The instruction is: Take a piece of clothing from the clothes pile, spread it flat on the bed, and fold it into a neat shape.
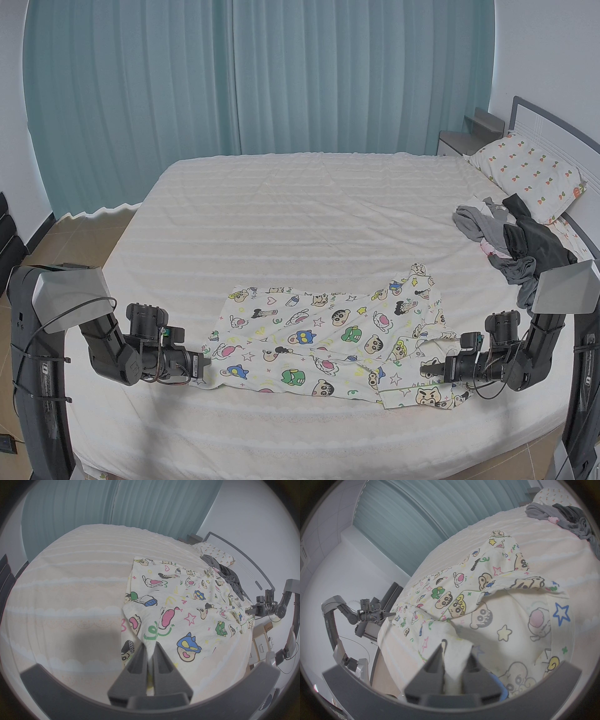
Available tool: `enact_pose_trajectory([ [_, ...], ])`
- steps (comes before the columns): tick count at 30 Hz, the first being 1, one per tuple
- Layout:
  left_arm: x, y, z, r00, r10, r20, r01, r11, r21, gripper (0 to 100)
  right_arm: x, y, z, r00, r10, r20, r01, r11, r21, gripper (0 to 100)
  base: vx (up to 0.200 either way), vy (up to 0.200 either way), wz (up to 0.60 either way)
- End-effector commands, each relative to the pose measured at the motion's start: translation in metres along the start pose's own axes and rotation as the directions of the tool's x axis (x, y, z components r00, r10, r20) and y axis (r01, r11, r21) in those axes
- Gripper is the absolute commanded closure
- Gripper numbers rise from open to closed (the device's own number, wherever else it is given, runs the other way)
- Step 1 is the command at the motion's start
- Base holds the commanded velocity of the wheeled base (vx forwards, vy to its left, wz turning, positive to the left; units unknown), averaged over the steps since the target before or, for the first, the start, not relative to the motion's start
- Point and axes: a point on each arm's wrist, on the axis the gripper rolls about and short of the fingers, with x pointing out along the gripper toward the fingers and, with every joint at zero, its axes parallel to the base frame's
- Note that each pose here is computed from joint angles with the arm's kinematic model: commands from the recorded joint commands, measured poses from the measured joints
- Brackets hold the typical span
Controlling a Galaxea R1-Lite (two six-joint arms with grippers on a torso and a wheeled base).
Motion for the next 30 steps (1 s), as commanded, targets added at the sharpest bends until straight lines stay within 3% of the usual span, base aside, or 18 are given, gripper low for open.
enact_pose_trajectory([
  [1,0.0,0.0,0.0,1.0,0.0,0.0,0.0,1.0,0.0,100,-0.004,-0.001,0.003,1.0,0.007,0.017,-0.007,1.0,-0.004,100,0.0,0.0,0.0],
  [13,0.004,0.002,-0.002,1.0,0.006,0.0,-0.006,1.0,0.0,100,-0.001,-0.01,0.011,0.995,0.008,0.099,-0.004,0.999,-0.036,100,0.0,0.0,0.0],
  [30,0.017,-0.004,-0.001,0.998,0.026,0.054,-0.024,0.999,-0.025,100,0.007,-0.015,0.02,0.99,-0.039,0.137,0.039,0.999,0.002,100,0.0,0.0,0.0],
])
